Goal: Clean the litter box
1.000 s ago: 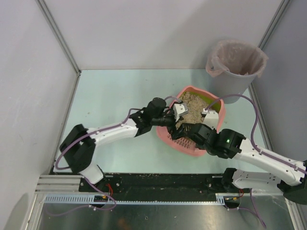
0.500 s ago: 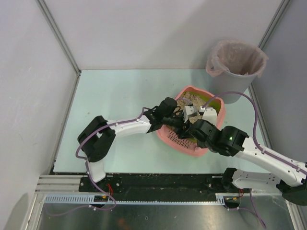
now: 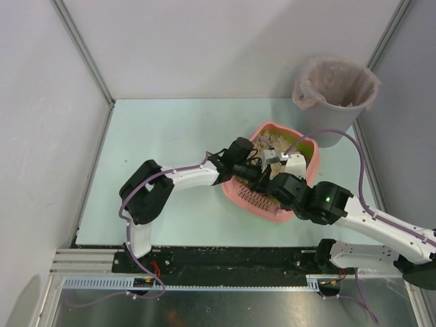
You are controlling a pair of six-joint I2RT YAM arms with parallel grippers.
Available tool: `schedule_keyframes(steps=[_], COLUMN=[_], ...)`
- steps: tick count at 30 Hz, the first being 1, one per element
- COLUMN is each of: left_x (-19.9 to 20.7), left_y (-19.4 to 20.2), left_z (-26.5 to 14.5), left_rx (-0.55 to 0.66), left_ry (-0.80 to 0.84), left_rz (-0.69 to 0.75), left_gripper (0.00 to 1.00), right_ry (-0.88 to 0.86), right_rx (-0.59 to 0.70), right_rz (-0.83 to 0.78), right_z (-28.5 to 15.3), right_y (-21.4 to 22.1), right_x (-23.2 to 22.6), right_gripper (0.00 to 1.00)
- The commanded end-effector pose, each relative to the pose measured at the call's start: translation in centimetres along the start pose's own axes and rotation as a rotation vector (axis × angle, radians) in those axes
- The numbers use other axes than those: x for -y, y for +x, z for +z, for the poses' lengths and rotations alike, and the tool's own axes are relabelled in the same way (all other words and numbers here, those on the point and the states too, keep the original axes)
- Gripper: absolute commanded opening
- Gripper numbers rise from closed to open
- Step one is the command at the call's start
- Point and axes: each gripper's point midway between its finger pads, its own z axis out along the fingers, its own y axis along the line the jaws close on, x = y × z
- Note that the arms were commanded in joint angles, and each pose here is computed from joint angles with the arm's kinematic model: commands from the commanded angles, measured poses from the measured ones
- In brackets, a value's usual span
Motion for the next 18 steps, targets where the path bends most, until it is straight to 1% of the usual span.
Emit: schedule_keyframes(steps=[1, 3, 4, 6, 7, 10, 15, 16, 18], left_x=[1.5, 1.7, 1.7, 1.9, 2.0, 2.2, 2.2, 2.0, 1.6], left_y=[-1.8, -1.7, -1.7, -1.6, -1.7, -1.8, -2.0, -2.0, -2.1], left_z=[-0.3, -0.5, -0.5, -0.6, -0.7, -0.8, -0.9, -0.9, -1.1], left_rx=[0.032, 0.031, 0.031, 0.031, 0.032, 0.033, 0.035, 0.035, 0.037], left_ry=[0.102, 0.11, 0.111, 0.117, 0.122, 0.144, 0.156, 0.148, 0.142], left_rz=[-0.009, -0.009, -0.003, -0.001, 0.002, -0.002, -0.023, -0.041, -0.067], left_gripper=[0.0, 0.0, 0.0, 0.0, 0.0, 0.0, 0.0, 0.0, 0.0], right_ry=[-0.004, -0.002, -0.009, -0.008, -0.011, -0.008, -0.011, -0.015, -0.02], right_rx=[0.1, 0.092, 0.093, 0.088, 0.087, 0.073, 0.057, 0.055, 0.052], right_rz=[0.042, 0.041, 0.047, 0.047, 0.045, 0.04, 0.04, 0.045, 0.044], right_z=[0.3, 0.9, 1.1, 1.5, 1.6, 2.3, 2.8, 2.8, 2.8], right_y=[-2.1, -1.7, -1.7, -1.5, -1.4, -0.9, -0.1, 0.0, 0.4], right_x=[-0.8, -1.0, -1.3, -1.4, -1.6, -1.6, -1.6, -1.6, -1.7], right_gripper=[0.19, 0.26, 0.33, 0.38, 0.42, 0.47, 0.51, 0.53, 0.54])
